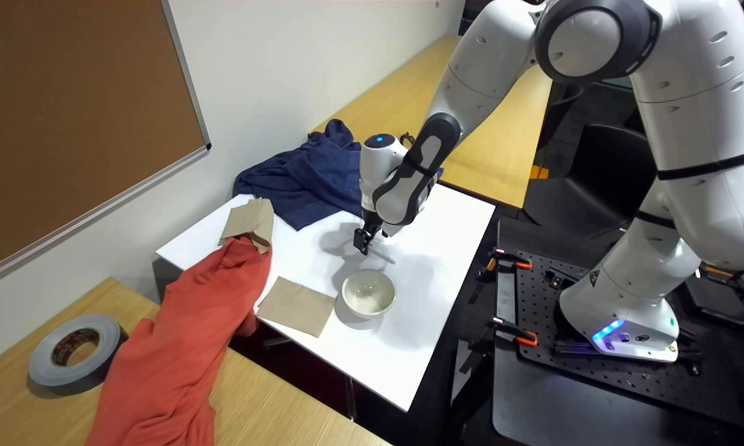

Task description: Pick the pen on the table and put it in the bowl

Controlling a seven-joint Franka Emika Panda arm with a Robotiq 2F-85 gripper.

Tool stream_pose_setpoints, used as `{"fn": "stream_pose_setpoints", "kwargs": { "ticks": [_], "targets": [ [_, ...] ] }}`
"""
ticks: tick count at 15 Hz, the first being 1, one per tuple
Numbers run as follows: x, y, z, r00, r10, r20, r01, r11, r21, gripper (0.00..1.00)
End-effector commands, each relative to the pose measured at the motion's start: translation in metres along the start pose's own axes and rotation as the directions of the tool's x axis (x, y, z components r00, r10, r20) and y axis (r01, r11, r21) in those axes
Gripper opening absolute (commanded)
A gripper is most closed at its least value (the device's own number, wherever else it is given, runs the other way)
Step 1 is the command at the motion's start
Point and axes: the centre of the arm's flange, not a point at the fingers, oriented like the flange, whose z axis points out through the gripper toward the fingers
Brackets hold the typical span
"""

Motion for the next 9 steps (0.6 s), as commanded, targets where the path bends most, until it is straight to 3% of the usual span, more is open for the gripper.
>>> {"fn": "stream_pose_setpoints", "kwargs": {
  "ticks": [1,9],
  "targets": [
    [0.0065,0.0047,0.0053,1.000,-0.010,-0.004,0.010,1.000,0.015,0.72],
    [0.0076,0.0039,0.0032,1.000,-0.005,-0.010,0.005,1.000,0.013,0.13]
  ]
}}
